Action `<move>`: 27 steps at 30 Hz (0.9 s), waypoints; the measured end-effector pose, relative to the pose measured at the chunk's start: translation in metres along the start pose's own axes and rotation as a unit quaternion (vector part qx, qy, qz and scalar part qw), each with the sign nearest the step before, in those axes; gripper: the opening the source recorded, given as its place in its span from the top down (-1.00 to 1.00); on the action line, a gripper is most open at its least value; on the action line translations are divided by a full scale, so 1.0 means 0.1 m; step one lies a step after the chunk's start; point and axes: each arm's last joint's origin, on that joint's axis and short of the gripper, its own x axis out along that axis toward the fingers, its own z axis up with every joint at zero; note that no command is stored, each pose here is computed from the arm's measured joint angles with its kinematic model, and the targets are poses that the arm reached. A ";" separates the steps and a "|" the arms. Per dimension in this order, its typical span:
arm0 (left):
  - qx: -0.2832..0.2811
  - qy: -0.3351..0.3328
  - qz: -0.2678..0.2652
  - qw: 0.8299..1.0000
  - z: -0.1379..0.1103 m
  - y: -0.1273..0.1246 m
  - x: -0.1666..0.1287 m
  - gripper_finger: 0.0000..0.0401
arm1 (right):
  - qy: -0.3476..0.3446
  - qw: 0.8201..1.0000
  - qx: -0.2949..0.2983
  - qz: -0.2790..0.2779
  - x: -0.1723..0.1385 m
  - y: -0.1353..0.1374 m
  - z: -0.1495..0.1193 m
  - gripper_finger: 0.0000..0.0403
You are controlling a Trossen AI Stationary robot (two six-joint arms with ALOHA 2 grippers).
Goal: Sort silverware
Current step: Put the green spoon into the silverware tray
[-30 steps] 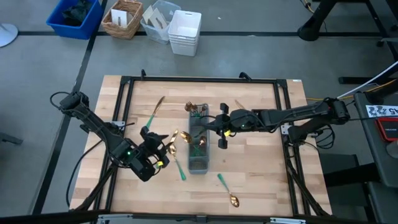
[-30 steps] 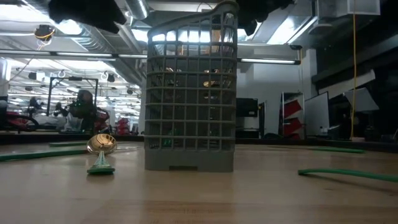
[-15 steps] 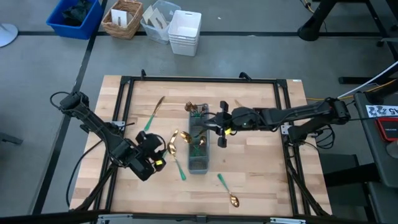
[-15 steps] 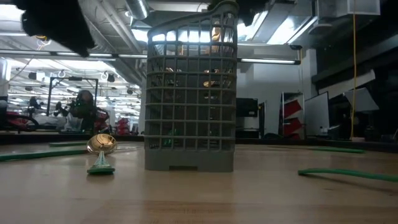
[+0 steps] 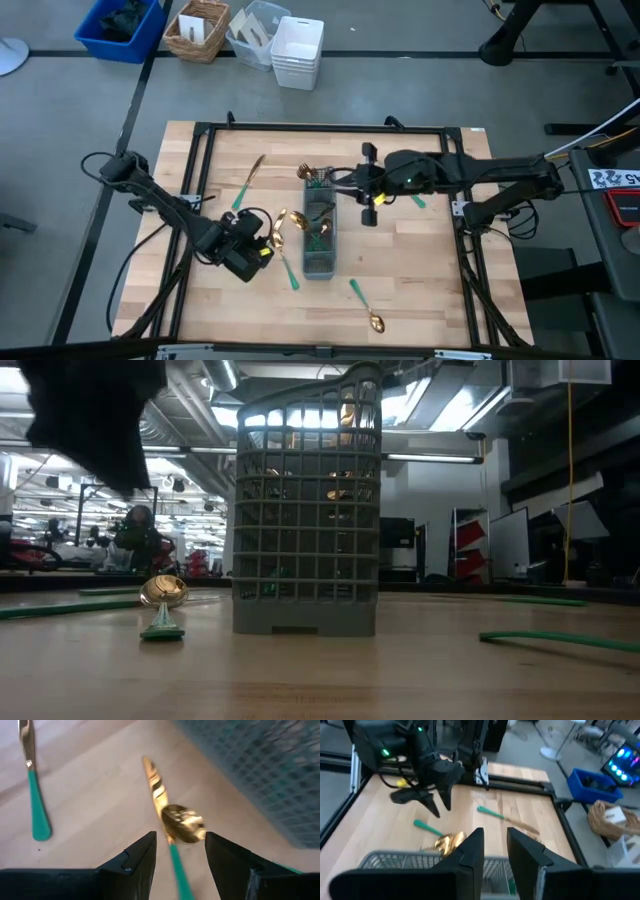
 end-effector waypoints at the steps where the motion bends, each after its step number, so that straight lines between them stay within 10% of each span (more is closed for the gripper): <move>1: -0.003 0.004 0.005 1.000 -0.03 0.02 0.07 0.19 | 0.009 1.000 0.000 0.004 -0.05 0.01 0.03 0.56; 27: -0.066 0.028 -0.036 0.997 -0.15 0.30 0.82 0.37 | 0.142 0.990 0.009 -0.006 -0.46 0.35 -0.01 0.56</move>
